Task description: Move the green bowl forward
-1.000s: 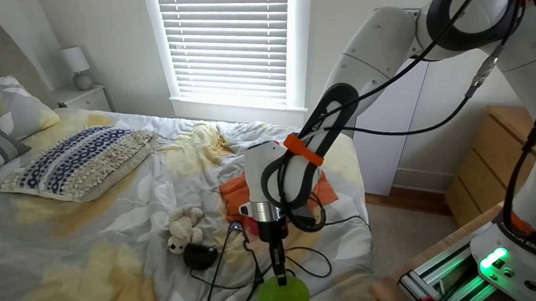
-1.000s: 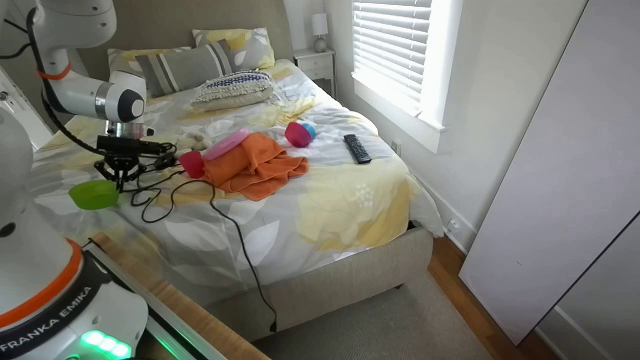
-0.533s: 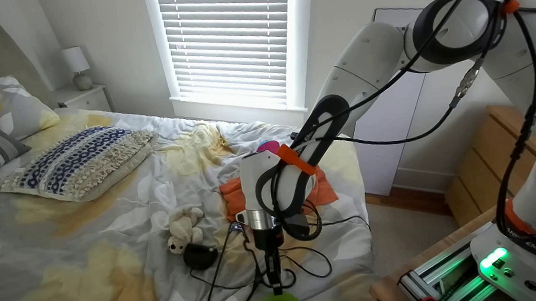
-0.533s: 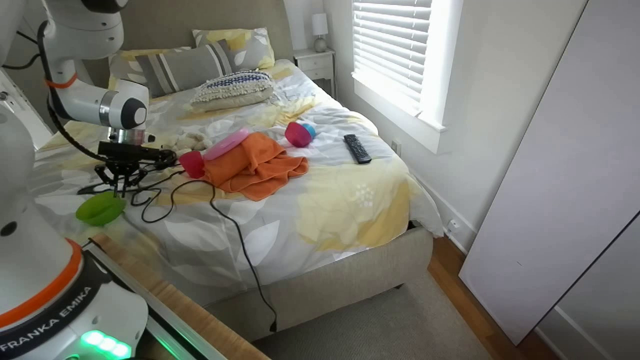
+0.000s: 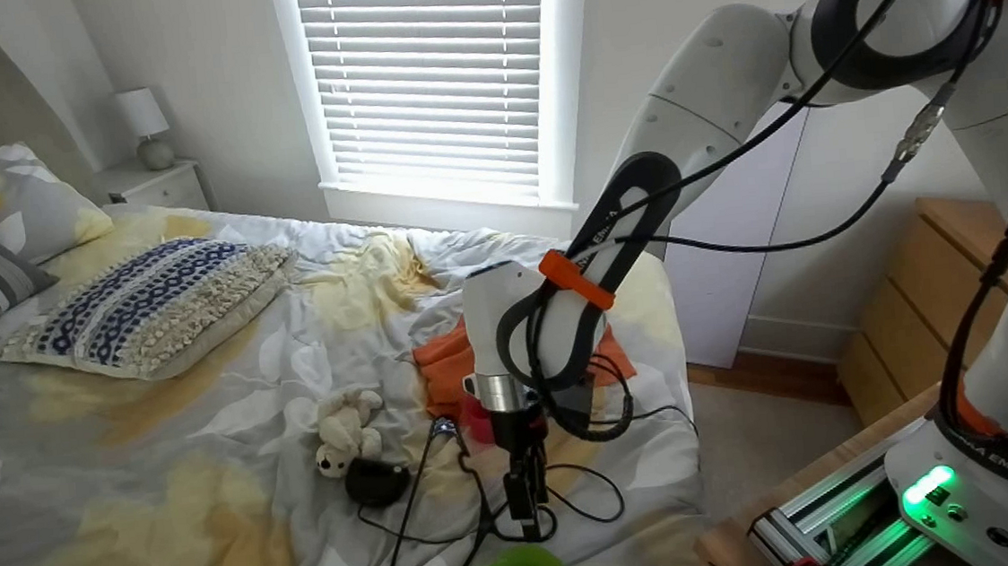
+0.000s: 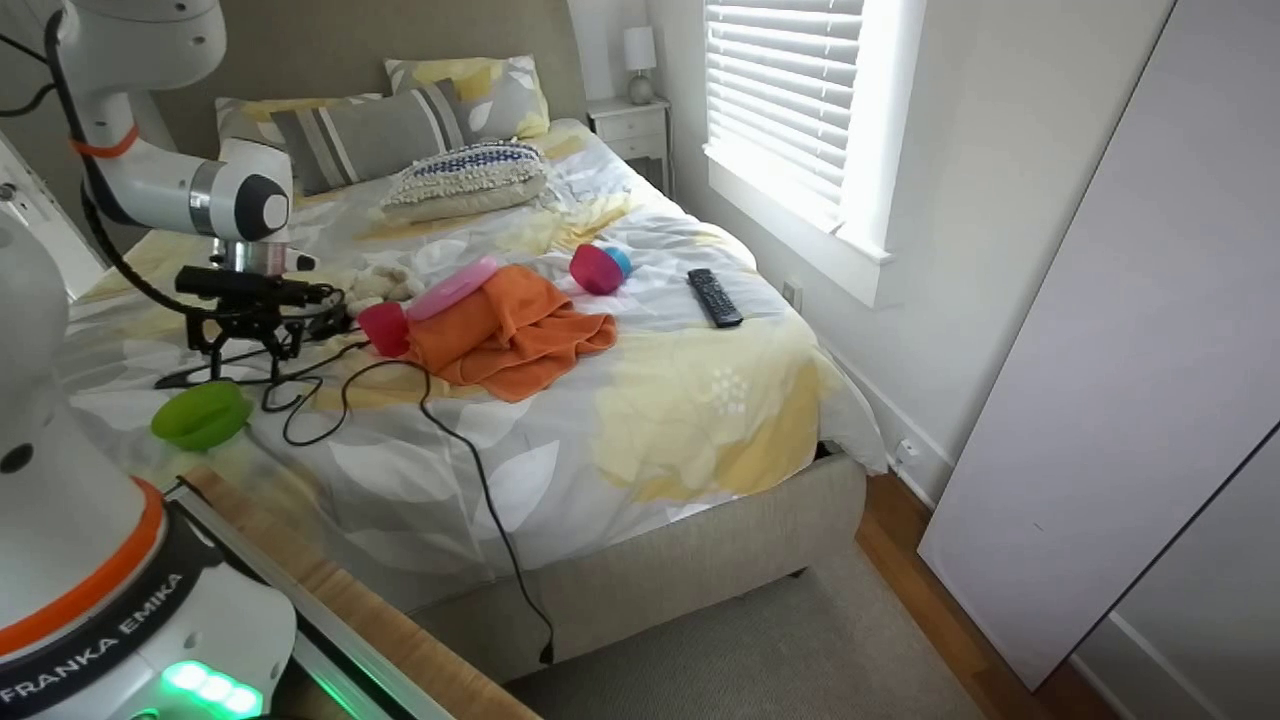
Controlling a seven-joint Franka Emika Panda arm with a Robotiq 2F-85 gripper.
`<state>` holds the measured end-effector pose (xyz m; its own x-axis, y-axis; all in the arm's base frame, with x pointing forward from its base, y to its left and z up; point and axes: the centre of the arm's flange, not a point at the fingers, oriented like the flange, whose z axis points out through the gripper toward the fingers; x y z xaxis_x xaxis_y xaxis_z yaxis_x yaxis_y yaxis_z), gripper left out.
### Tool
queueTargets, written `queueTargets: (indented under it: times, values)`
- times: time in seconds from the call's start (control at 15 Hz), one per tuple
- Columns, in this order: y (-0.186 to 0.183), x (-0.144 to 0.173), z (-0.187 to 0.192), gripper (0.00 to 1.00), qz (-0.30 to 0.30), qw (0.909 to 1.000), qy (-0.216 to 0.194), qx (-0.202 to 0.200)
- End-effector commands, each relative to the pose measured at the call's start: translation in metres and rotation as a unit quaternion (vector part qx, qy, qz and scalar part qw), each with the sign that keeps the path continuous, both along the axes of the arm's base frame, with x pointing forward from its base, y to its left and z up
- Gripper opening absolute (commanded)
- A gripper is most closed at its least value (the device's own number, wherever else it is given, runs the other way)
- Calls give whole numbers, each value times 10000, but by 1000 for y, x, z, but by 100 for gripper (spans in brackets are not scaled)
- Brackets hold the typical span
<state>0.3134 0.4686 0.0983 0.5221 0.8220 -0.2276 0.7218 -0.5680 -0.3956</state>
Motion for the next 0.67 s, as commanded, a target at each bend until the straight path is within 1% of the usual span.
queueTargets:
  times: [0.0, 0.13, 0.27, 0.4, 0.6]
  values:
    - [-32, -22, 38, 100, -825, 9949, -158, -555]
    - [-49, -31, 52, 100, -1345, 9882, -255, -686]
    - [-63, -39, 65, 100, -1831, 9793, -402, -770]
    - [-77, -47, 78, 100, -2290, 9672, -575, -940]
    - [-92, -58, 101, 100, -2807, 9471, -992, -1198]
